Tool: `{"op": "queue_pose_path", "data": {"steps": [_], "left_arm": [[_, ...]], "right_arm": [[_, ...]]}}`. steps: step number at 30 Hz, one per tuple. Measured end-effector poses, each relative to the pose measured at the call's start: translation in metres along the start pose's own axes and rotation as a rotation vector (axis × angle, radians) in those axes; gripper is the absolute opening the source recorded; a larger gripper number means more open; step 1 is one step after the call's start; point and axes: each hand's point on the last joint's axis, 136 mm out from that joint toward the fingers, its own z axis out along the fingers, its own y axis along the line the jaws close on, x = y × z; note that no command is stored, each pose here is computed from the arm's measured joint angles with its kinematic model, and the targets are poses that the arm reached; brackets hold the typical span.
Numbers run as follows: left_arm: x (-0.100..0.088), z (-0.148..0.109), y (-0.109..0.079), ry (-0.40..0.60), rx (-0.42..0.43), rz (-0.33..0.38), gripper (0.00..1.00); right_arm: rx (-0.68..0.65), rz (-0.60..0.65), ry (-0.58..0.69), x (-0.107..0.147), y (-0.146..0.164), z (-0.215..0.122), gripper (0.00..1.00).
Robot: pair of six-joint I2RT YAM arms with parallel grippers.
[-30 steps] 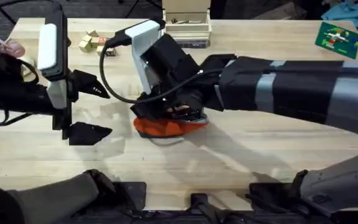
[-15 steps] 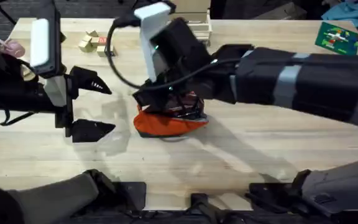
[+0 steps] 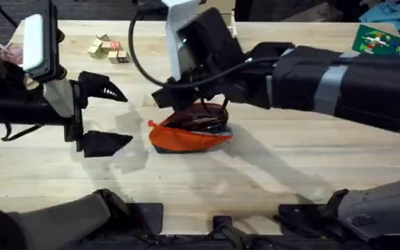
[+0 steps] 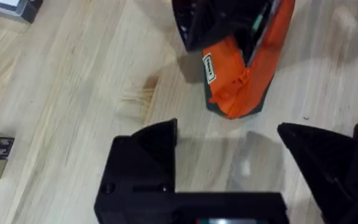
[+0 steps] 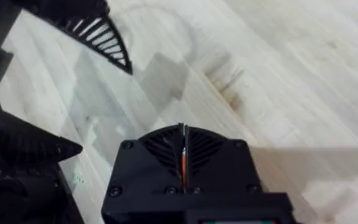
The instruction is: Unzip the bag, pick up the pens from the table one at a time and place them inside, then zip the bag closed.
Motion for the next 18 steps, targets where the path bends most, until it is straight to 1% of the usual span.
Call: {"op": "queue_pose_path", "data": {"steps": [5,11,12,13,17,18], "left_arm": [[0.0,0.0,0.0,0.0,0.0,0.0,0.993],[0.0,0.0,0.0,0.0,0.0,0.0,0.993],[0.0,0.0,0.0,0.0,0.0,0.0,0.993],[0.0,0.0,0.0,0.0,0.0,0.0,0.993],[0.0,0.0,0.0,0.0,0.0,0.0,0.993],[0.0,0.0,0.0,0.0,0.0,0.0,0.993]], "right_arm": [[0.013,0.007,-0.034,-0.01,-0.008,-0.008,0.03],[0.0,0.009,-0.035,-0.011,-0.007,-0.01,0.035],[-0.006,0.014,-0.032,-0.01,-0.006,-0.01,0.094],[-0.01,0.016,-0.026,-0.009,-0.005,-0.01,0.226],[-0.019,0.026,0.012,0.0,-0.001,-0.013,0.807],[-0.019,0.028,0.021,0.002,-0.001,-0.014,0.933]]}}
